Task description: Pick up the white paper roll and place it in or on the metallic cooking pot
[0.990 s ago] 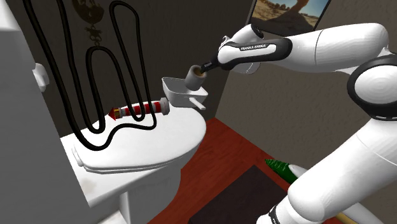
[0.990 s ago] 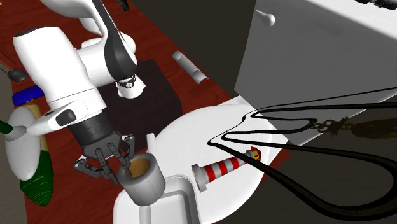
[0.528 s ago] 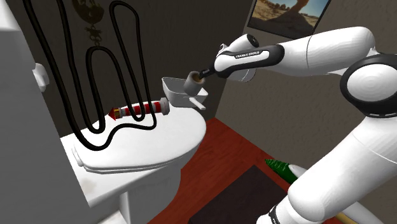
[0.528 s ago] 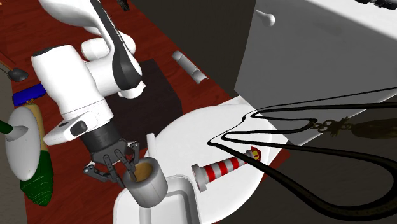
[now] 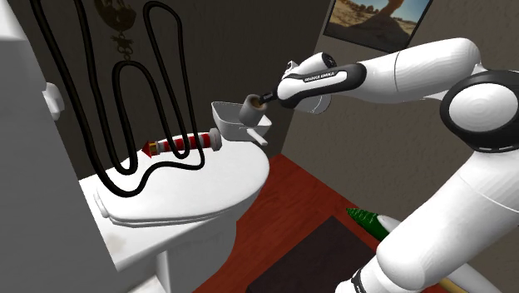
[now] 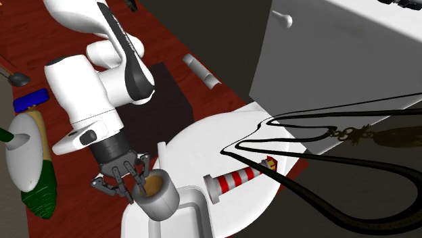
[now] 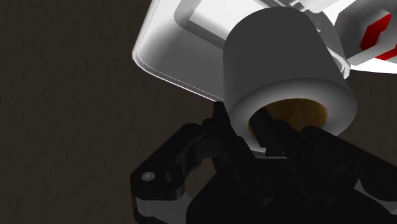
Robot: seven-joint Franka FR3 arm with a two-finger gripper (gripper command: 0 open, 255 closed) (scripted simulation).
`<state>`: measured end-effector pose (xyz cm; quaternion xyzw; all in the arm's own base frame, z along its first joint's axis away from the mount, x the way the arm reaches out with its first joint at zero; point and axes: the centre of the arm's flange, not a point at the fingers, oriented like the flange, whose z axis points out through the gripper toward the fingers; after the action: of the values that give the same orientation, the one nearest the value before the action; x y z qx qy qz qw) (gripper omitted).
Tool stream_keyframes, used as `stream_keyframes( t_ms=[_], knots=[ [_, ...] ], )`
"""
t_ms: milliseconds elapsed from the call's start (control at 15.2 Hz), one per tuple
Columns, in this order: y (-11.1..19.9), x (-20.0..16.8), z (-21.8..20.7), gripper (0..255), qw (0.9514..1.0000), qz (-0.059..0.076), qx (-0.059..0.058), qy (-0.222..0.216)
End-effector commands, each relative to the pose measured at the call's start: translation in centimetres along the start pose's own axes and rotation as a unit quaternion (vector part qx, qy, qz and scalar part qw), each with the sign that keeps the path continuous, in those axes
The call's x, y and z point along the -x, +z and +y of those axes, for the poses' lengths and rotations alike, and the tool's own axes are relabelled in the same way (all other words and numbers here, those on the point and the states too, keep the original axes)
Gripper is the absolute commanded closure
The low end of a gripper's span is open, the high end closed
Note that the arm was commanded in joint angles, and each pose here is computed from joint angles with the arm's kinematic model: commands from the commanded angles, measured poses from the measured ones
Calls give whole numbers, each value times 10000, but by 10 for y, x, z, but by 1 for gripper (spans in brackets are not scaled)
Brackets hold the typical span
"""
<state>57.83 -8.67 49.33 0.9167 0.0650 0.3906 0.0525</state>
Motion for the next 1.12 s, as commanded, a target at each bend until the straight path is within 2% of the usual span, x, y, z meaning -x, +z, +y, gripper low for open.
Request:
stream_keyframes(
  t_ms=[0,264,330,594,660,924,1056],
  knots=[
    [14,15,-3,255,9996,-277,-111,15],
    [14,15,-3,255,9996,-277,-111,15],
    [14,18,-1,0,9996,-274,-111,14],
    [17,17,7,0,9996,-271,-124,15],
    [14,15,-3,0,9996,-277,-111,15],
    [-36,12,-2,0,9996,-277,-111,15],
    [-36,12,-2,0,9996,-277,-111,15]
  ],
)
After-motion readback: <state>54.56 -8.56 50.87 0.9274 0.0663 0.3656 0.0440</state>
